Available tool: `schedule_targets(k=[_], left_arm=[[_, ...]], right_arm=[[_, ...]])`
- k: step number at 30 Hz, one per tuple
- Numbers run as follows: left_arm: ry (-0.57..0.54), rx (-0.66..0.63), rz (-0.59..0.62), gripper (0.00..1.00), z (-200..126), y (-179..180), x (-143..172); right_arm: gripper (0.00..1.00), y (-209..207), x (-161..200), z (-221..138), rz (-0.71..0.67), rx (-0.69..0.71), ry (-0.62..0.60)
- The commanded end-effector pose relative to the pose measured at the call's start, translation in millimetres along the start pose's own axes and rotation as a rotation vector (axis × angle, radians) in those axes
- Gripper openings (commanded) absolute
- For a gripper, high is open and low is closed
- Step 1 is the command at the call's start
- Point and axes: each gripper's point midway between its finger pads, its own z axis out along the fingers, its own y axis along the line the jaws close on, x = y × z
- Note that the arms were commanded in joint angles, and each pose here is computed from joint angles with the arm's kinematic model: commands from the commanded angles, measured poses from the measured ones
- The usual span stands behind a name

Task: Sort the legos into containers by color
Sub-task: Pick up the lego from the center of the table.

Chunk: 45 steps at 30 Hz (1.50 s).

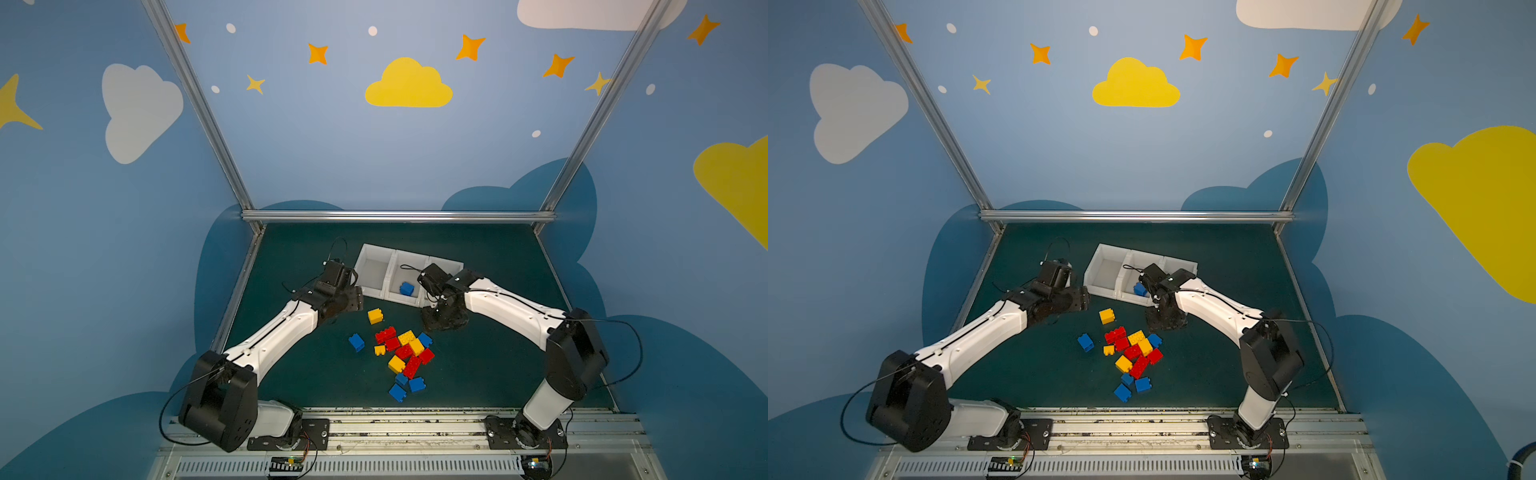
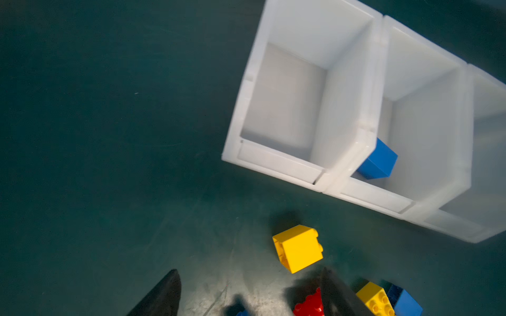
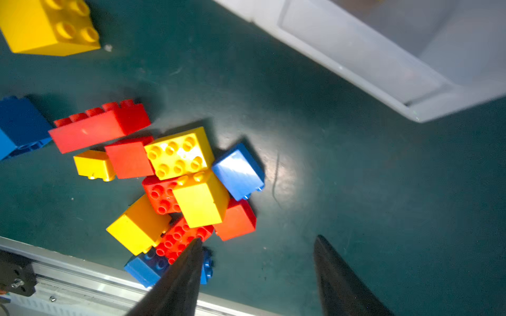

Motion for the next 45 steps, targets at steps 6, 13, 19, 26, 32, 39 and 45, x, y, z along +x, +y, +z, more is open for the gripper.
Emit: schedule_targets(k=[6,13,19,26,32,39,45], left_arm=[[-0.069,-0.027,-0.087,0.89,-25,30,4],[-0.104,-0.042,-0.135,0.98,-36,50,19],[-0.136,-0.026,-0.164,0.99,-43,56,26],[-0.149,-0.017,-0.167,0.99,-46,58,29],[-0.143,-0.006,-0.165,0.99,-46,56,31],[-0.134,-0.001,-0.161,0.99,-44,56,33],[-0.129,-0.002,-0.164,0.99,-42,57,36]], right_arm=[[0.78,69,-16,11,-0.121,-0.055,0.0],[0.86,103,-20,31,-0.173,-0.085,0.046],[0.86,113,-23,46,-0.19,-0.089,0.076],[0.86,120,-28,56,-0.204,-0.085,0.103],[0.85,124,-27,65,-0.219,-0.073,0.118],[0.8,121,-34,72,-0.208,-0.02,0.11],[0.68,118,-34,78,-0.198,0.005,0.125]])
